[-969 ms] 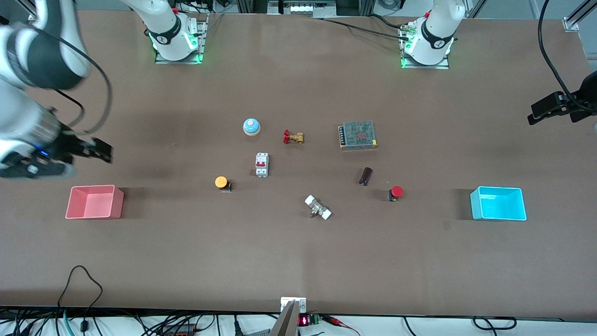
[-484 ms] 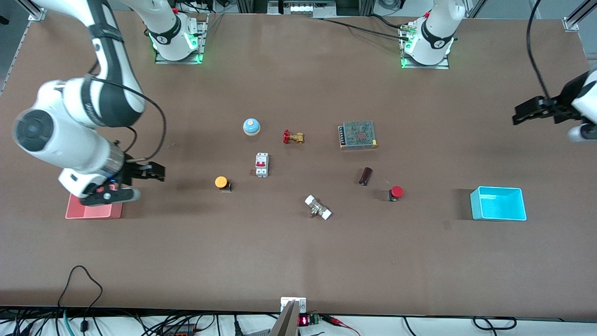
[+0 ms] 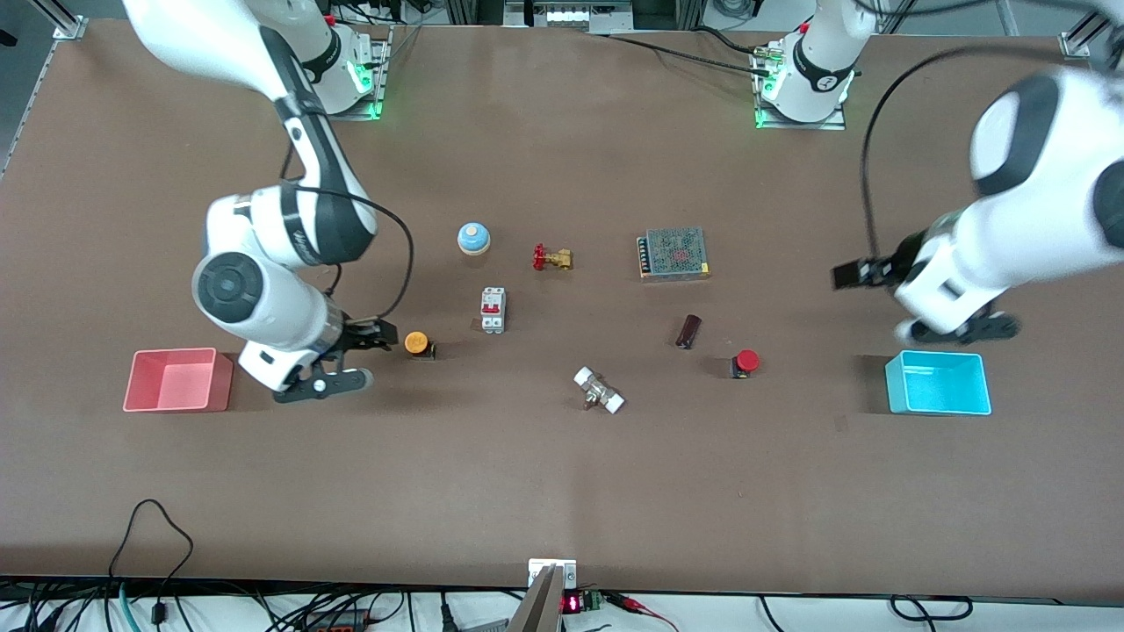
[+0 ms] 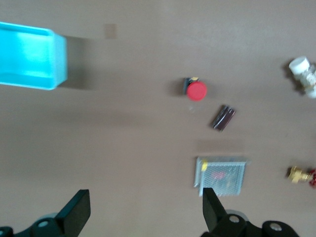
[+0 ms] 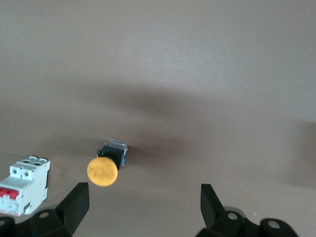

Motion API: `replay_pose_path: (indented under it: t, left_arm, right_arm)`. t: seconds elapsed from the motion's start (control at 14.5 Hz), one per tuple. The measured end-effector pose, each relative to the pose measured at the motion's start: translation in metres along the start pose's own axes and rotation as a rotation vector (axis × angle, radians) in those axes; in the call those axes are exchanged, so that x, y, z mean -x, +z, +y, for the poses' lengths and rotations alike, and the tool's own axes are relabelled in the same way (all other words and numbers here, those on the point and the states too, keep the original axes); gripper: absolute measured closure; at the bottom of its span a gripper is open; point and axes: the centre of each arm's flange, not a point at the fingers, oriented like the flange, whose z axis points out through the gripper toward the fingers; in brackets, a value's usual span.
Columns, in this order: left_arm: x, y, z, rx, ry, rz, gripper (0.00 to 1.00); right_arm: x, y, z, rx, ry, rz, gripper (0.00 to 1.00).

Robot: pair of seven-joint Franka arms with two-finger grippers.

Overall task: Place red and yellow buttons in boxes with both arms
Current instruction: 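Reach the right gripper to the yellow button while the left gripper reaches the red button, then close the right gripper on the yellow button while the left gripper grasps the red button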

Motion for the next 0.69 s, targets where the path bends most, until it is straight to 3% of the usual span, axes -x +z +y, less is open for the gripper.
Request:
replay_pose_path:
  t: [0.42, 0.69]
  left_arm:
    - [-0.057, 0.140, 0.054, 0.006, -0.063, 0.006, 0.00]
    - [-0.069, 0.189, 0.066, 0.011, -0.074, 0.019, 0.00]
  right_arm:
    - [-0.002, 0.040, -0.021, -0.059, 0.024, -0.049, 0.00]
    - [-0.004, 0.062, -0.033, -0.063, 0.105, -0.051, 0.00]
